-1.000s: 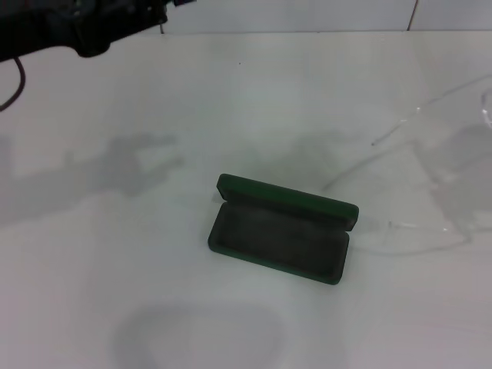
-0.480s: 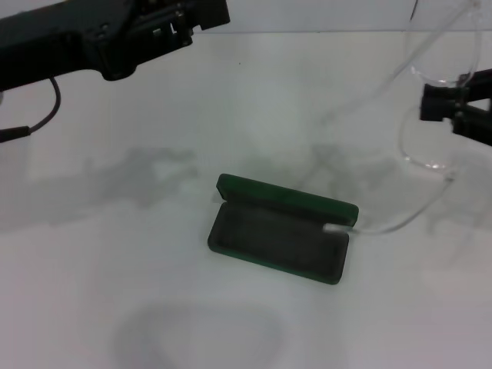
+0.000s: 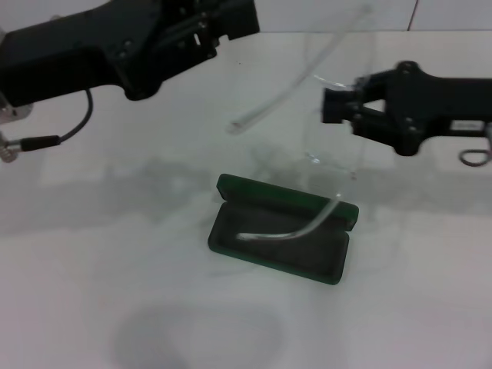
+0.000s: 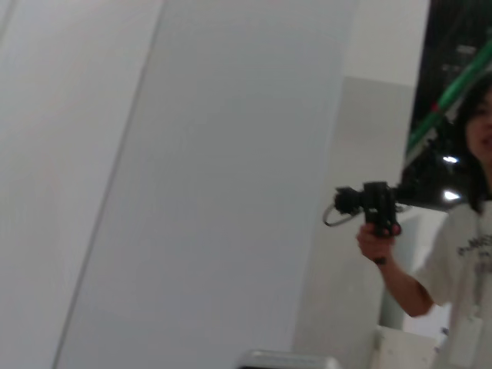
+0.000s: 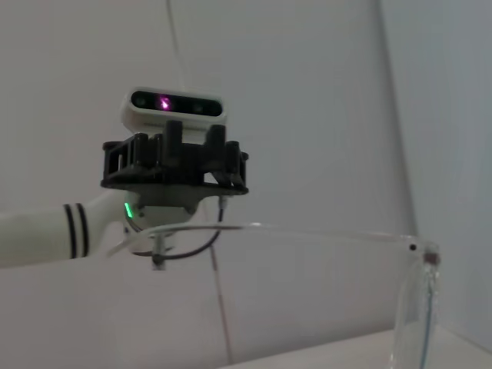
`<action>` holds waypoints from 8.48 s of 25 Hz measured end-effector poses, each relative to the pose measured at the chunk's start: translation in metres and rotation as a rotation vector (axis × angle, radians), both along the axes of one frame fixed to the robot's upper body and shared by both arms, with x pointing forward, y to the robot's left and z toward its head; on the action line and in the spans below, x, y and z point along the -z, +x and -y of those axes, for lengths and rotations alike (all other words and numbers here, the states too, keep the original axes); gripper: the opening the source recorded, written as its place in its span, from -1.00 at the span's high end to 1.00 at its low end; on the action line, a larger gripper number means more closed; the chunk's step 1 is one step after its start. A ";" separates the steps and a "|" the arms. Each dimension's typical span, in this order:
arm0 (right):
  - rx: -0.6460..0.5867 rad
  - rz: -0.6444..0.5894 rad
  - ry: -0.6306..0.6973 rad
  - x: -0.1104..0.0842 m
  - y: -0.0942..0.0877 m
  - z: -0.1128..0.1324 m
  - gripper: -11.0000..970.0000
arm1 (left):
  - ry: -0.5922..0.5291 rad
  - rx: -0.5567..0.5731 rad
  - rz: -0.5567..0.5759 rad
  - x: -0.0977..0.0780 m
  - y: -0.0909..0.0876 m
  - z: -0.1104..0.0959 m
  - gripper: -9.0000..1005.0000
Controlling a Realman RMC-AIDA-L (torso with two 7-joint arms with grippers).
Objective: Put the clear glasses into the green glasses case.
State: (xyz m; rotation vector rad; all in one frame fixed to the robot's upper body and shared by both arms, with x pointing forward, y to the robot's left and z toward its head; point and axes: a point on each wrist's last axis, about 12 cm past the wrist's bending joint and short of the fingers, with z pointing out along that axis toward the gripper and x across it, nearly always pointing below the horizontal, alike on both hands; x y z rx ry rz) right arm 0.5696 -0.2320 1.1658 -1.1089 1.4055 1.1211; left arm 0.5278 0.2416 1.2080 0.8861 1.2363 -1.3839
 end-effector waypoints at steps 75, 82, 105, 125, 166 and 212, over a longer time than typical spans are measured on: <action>-0.117 0.090 0.090 -0.020 0.013 -0.056 0.74 | -0.060 -0.014 0.018 0.042 0.005 0.005 0.83; -0.123 0.095 0.100 -0.022 0.013 -0.056 0.74 | -0.054 -0.023 0.013 0.043 0.006 0.005 0.83; -0.126 0.106 0.132 -0.019 0.008 -0.053 0.74 | -0.072 -0.023 0.019 0.049 0.001 0.004 0.83; 0.062 0.356 0.649 -0.025 -0.033 0.028 0.74 | -0.196 0.062 0.067 0.040 -0.025 -0.020 0.84; -0.009 0.400 0.540 -0.018 0.008 -0.075 0.74 | -0.322 0.120 0.090 0.047 -0.016 0.026 0.84; -0.020 0.435 0.402 -0.011 0.010 -0.098 0.74 | -0.314 -0.051 0.032 0.057 -0.003 0.015 0.85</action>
